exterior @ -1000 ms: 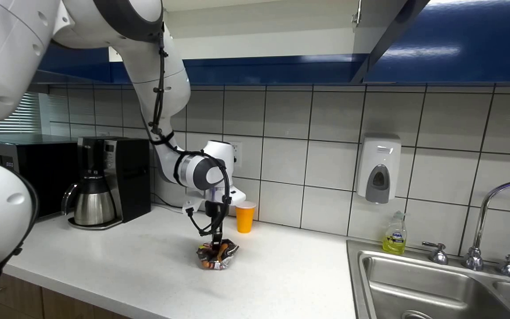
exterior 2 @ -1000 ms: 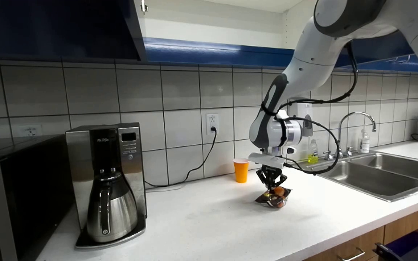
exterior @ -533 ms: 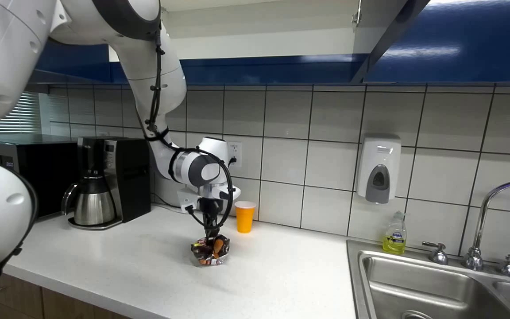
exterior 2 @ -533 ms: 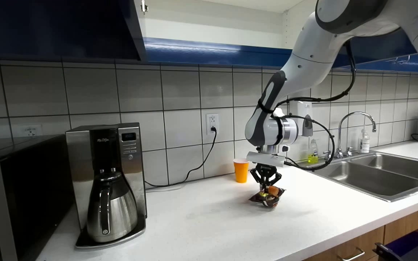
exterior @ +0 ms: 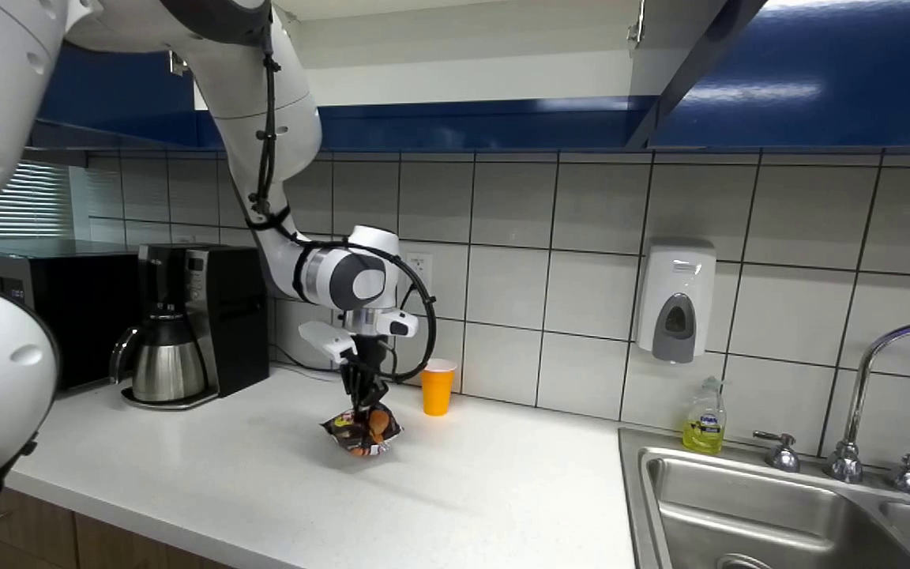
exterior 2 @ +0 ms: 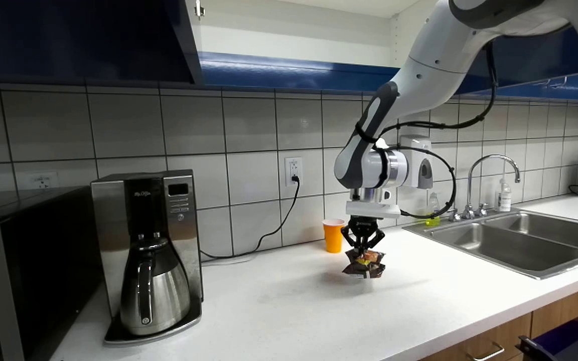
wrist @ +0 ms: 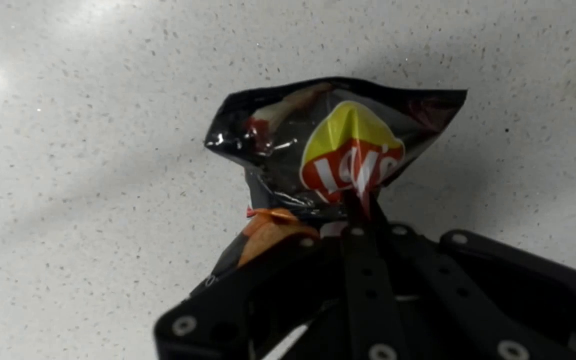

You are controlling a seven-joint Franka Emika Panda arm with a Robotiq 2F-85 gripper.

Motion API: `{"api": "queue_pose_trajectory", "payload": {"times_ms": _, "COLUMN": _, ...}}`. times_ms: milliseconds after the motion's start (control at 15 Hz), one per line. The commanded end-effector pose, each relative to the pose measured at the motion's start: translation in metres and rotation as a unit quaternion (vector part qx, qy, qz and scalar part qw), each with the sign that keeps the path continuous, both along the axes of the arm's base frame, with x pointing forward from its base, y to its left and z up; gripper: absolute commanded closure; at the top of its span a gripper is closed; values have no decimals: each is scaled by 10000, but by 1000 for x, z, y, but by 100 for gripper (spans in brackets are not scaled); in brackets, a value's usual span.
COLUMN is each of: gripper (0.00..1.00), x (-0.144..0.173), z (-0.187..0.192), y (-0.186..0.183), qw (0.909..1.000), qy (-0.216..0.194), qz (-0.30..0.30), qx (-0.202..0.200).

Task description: Place the bag of lays in the center of the bottom shelf of the cabinet

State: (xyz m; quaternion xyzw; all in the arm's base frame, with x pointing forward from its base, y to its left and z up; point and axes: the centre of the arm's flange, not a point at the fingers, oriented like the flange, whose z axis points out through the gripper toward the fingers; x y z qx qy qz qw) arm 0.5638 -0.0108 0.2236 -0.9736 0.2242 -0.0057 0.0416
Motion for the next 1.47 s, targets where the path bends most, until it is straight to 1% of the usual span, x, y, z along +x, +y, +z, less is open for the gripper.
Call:
{"api": "queue_pose_trajectory", "payload": {"times_ms": 0, "gripper": 100, "x": -16, "z": 28, "y": 5, "qw": 9966, "qy": 124, "qz": 818, "qx": 26}}
{"api": "queue_pose_trajectory", "payload": {"times_ms": 200, "gripper": 100, "x": -26, "z": 40, "y": 17, "qw": 9904, "qy": 234, "qz": 1362, "qx": -23}}
{"api": "queue_pose_trajectory", "payload": {"times_ms": 400, "gripper": 100, "x": -41, "z": 52, "y": 33, "qw": 9799, "qy": 353, "qz": 1963, "qx": -48}}
{"api": "queue_pose_trajectory", "payload": {"times_ms": 733, "gripper": 100, "x": -76, "z": 75, "y": 63, "qw": 9664, "qy": 515, "qz": 2512, "qx": -187}}
{"api": "queue_pose_trajectory", "payload": {"times_ms": 1000, "gripper": 100, "x": -113, "z": 94, "y": 81, "qw": 9623, "qy": 562, "qz": 2654, "qx": -213}}
{"api": "queue_pose_trajectory", "payload": {"times_ms": 1133, "gripper": 100, "x": -129, "z": 103, "y": 87, "qw": 9617, "qy": 581, "qz": 2670, "qx": -224}}
{"api": "queue_pose_trajectory", "payload": {"times_ms": 1267, "gripper": 100, "x": -144, "z": 120, "y": 92, "qw": 9603, "qy": 482, "qz": 2738, "qx": -244}}
{"api": "queue_pose_trajectory", "payload": {"times_ms": 1400, "gripper": 100, "x": -157, "z": 148, "y": 95, "qw": 9602, "qy": 318, "qz": 2752, "qx": -366}}
